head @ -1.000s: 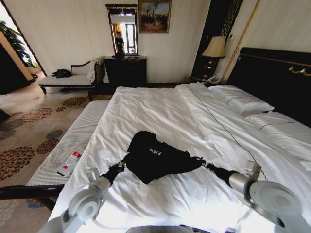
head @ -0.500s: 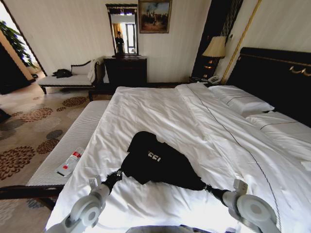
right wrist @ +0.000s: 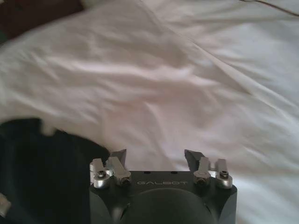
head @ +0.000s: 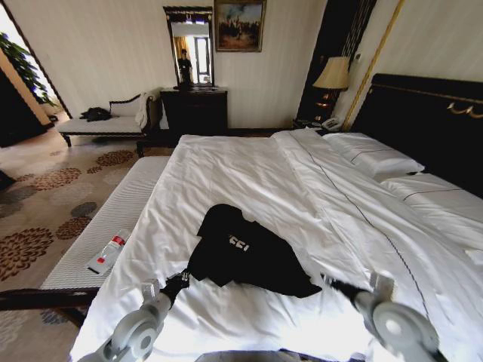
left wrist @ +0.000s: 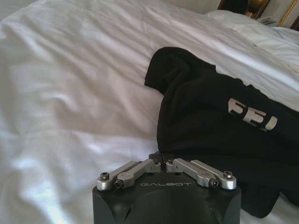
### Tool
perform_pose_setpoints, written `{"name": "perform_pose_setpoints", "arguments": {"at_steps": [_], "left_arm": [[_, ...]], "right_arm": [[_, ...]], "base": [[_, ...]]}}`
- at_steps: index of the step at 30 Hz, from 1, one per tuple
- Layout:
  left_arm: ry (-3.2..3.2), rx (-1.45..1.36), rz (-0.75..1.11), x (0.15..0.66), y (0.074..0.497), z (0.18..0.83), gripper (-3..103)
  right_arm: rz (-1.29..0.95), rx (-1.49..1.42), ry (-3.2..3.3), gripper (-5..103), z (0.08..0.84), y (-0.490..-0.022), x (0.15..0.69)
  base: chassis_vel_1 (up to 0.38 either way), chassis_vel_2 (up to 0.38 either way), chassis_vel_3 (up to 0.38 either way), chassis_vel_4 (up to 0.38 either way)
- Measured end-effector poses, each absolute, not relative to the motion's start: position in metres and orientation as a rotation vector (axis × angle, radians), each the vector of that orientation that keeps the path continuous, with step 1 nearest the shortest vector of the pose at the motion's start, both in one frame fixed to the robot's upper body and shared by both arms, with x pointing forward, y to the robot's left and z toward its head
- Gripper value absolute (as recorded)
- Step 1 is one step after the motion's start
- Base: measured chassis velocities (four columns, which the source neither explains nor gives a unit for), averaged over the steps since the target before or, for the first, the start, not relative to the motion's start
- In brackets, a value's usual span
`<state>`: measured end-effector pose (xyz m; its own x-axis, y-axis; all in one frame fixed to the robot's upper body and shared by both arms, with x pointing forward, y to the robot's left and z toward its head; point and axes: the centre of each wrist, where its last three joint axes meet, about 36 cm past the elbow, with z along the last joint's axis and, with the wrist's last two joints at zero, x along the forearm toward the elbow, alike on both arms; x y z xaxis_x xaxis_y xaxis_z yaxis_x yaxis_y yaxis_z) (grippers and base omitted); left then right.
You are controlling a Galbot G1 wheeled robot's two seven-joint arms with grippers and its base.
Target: Fold the clothes on the bed.
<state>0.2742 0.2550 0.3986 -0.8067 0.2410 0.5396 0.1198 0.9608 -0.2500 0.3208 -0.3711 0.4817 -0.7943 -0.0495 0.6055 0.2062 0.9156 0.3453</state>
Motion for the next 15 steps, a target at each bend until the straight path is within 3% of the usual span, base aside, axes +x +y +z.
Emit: {"name": "perform_pose_setpoints", "arguments": {"at_steps": [3,5,7,8,9,12,14,15], "left_arm": [[-2.502,-0.257,0.261,0.273,0.253,0.396,4],[-2.501,-0.258,0.256,0.274,0.253,0.396,8],[-2.501,-0.261,0.243,0.275,0.253,0.396,19],[-2.502,-0.262,0.237,0.276,0.253,0.396,19],[-2.502,-0.262,0.237,0.276,0.253,0.396,19],[-2.509,-0.269,0.214,0.279,0.255,0.400,35],[-2.512,-0.275,0.206,0.281,0.256,0.401,35],[-2.515,-0.284,0.191,0.283,0.257,0.402,45]], "right_arm": [[-0.584,0.009,-2.426,86,0.465,-0.375,0.357],[-0.584,0.023,-2.406,86,0.457,-0.374,0.365],[-0.571,0.031,-2.384,96,0.444,-0.371,0.376],[-0.561,0.032,-2.372,99,0.437,-0.370,0.383],[-0.561,0.032,-2.372,99,0.437,-0.370,0.383],[-0.544,0.033,-2.345,103,0.420,-0.369,0.397],[-0.540,0.028,-2.345,100,0.416,-0.371,0.399],[-0.538,0.017,-2.344,99,0.410,-0.374,0.403]], "base": [[0.000,0.000,0.000,0.000],[0.000,0.000,0.000,0.000],[0.000,0.000,0.000,0.000],[0.000,0.000,0.000,0.000],[0.000,0.000,0.000,0.000],[0.000,0.000,0.000,0.000],[0.000,0.000,0.000,0.000],[0.000,0.000,0.000,0.000]]}}
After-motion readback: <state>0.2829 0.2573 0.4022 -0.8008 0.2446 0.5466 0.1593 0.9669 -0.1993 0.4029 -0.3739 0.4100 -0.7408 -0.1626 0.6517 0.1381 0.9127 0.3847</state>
